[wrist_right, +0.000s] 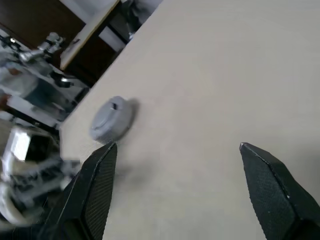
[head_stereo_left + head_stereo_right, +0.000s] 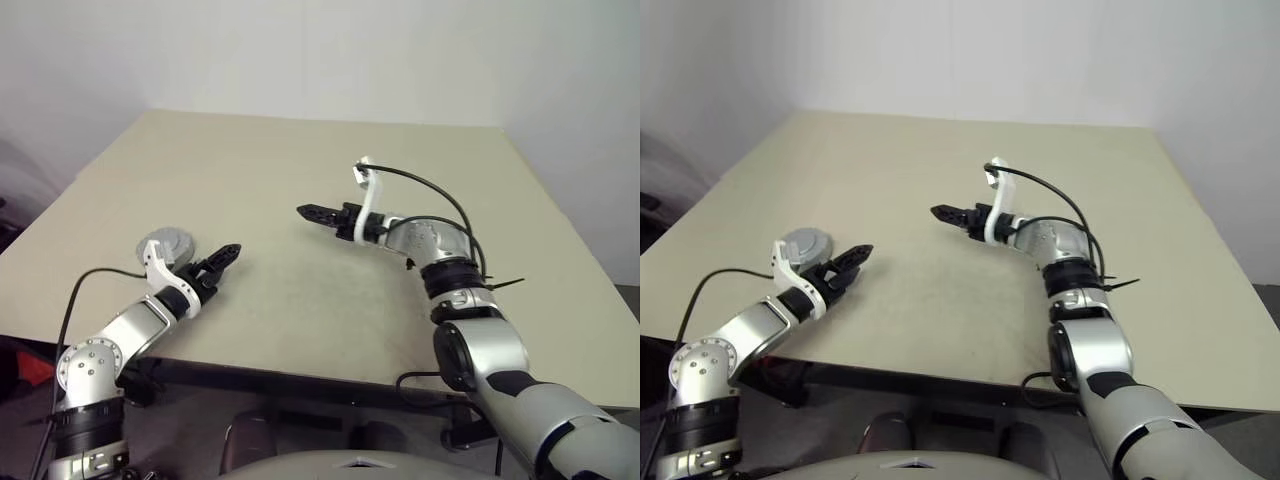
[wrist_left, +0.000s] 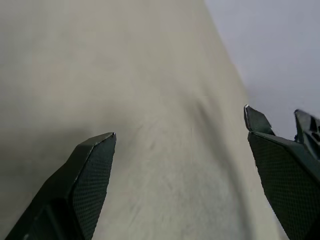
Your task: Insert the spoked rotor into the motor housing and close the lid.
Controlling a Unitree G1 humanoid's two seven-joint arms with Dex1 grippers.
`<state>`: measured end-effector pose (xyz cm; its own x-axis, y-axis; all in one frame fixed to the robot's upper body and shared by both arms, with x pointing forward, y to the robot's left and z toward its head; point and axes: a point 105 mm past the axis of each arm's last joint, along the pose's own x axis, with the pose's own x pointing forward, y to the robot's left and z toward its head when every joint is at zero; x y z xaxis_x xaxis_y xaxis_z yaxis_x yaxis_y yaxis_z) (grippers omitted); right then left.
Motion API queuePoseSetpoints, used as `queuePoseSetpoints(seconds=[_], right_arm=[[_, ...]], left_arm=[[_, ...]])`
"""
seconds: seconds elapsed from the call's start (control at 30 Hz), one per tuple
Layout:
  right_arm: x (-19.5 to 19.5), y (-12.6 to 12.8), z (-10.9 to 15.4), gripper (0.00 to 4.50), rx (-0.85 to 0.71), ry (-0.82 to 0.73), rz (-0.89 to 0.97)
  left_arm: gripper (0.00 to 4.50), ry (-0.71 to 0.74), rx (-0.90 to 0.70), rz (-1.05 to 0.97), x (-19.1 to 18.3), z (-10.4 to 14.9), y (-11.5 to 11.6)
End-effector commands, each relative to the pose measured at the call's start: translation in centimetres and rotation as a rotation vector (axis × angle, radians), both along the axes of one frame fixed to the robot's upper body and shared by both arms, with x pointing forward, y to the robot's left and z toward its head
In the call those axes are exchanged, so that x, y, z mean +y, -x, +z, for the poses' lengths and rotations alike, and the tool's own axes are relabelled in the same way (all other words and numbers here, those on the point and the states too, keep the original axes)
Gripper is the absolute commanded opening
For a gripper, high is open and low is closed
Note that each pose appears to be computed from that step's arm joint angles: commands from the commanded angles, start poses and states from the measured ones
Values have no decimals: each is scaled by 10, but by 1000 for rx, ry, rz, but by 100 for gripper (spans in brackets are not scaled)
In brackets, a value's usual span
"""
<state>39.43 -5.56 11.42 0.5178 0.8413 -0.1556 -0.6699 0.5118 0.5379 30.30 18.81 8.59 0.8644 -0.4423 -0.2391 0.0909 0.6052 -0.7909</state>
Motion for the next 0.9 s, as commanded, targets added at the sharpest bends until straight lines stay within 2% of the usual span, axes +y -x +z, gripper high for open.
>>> queuePoseSetpoints(seconds=[0.03, 0.23, 0.5, 0.63, 0.9], right_arm=[[-1, 21, 18, 440, -243, 43, 171], [-28, 42, 10, 440, -318, 112, 318], [-50, 43, 5, 440, -335, 155, 316], [-57, 51, 1, 440, -329, 181, 365], [-63, 45, -2, 440, -352, 178, 308]], left_arm=[[448, -163, -111, -88, -10, 13, -8], [448, -386, -262, -162, -17, 20, -19], [448, -598, -464, -209, -28, 29, -30], [448, -622, -522, -222, -33, 38, -38], [448, -583, -577, -212, -43, 48, -40]])
